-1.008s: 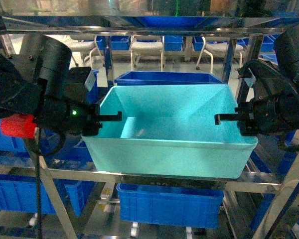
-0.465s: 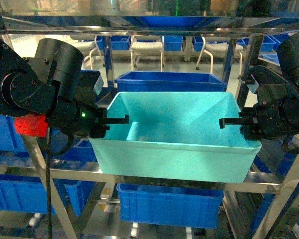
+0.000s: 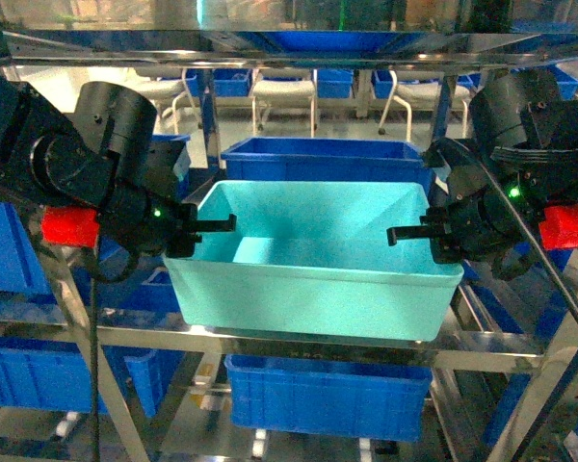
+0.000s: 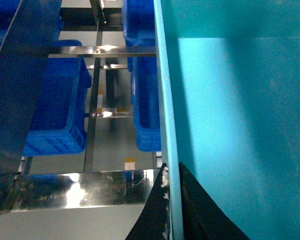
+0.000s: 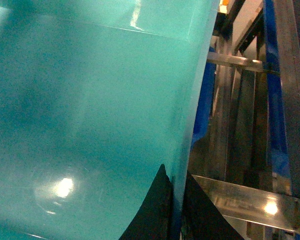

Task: Organize blue bins on left shelf correctly

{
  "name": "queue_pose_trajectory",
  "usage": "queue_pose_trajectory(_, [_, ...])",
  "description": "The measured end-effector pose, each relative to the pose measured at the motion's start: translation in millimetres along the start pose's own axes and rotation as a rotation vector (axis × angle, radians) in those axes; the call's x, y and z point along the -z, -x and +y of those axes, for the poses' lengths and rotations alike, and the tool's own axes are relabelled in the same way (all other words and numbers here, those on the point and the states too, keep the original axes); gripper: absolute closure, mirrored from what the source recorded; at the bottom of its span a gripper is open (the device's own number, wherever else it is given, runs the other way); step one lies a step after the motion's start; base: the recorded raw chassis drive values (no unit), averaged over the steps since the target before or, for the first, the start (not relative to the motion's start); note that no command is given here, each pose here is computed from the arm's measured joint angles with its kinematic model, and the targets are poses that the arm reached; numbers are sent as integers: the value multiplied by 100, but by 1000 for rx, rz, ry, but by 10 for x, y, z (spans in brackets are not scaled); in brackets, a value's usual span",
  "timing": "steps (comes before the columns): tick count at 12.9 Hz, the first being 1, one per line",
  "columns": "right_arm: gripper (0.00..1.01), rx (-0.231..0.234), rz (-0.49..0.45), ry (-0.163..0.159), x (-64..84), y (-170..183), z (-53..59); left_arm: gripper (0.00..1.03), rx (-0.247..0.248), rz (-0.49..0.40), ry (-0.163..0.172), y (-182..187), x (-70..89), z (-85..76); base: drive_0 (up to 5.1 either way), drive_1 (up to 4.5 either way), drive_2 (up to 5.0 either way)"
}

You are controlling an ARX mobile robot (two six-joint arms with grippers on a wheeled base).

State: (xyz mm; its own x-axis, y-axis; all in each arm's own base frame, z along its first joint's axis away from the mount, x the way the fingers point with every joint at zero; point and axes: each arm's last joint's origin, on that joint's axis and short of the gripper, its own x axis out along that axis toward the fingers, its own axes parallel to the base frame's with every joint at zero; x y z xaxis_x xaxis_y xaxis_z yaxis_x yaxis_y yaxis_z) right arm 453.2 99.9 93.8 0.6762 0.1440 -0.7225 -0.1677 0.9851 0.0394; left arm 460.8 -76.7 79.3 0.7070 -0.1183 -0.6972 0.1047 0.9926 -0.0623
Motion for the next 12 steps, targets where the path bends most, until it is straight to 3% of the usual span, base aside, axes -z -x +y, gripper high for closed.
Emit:
queue_pose_trajectory(2, [99,34,30,5,59,-93,-55,101,15,14,-26,-86,15,-78,0,0,0])
queue_pose_trajectory(7, [99,79,56,40,106,-369,-117,101,21,50,-35,-329,64,-121,0,0,0])
queue_pose_trajectory(9, [99,105,73,17,151,-407,-275,101,39,66,-71,-484,69,-252,0,0,0])
queue_pose_trajectory(12, [99,128,88,-4,177,-483,-432,101,51,68,-95,-612,23,-374,0,0,0])
